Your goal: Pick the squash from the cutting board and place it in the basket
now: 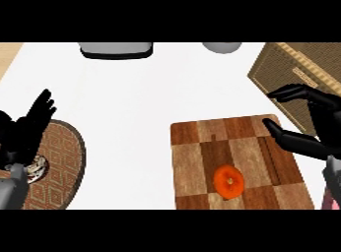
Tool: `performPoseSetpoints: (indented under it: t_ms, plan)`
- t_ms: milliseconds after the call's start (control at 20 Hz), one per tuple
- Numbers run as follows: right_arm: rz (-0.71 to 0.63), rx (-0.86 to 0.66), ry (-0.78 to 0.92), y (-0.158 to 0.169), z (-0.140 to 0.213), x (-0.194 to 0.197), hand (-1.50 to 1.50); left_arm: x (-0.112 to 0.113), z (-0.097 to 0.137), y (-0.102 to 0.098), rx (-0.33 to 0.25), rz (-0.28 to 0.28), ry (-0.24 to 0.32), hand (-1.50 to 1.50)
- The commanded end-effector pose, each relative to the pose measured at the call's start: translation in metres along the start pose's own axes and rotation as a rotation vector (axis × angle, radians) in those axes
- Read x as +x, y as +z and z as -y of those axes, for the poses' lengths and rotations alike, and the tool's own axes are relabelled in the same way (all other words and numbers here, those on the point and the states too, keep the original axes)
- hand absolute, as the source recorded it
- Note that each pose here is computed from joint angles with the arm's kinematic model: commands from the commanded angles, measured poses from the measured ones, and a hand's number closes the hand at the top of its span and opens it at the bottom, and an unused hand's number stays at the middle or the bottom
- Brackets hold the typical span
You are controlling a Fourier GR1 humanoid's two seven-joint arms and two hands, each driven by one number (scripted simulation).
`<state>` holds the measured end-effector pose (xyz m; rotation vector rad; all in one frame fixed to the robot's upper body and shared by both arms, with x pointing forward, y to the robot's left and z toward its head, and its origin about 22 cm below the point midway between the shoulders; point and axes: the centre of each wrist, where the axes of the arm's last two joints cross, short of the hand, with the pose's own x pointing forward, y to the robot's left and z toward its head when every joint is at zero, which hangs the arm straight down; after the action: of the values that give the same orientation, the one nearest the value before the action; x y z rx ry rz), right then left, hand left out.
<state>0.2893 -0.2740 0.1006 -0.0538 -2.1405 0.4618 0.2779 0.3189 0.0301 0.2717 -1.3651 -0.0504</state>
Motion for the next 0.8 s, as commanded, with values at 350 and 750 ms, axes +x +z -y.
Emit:
performPoseSetpoints:
  t_ms: [350, 750]
  plan:
    - [-0.104, -0.003, 0.194, 0.002, -0.176, 0.054, -1.50, 0.025, 0.005, -0.011, -0.068, 0.013, 0.038, 0.00]
    - [-0.468, 0.082, 0.659, -0.038, -0.121, 0.081, -1.50, 0.004, -0.004, -0.005, -0.047, -0.012, 0.038, 0.00]
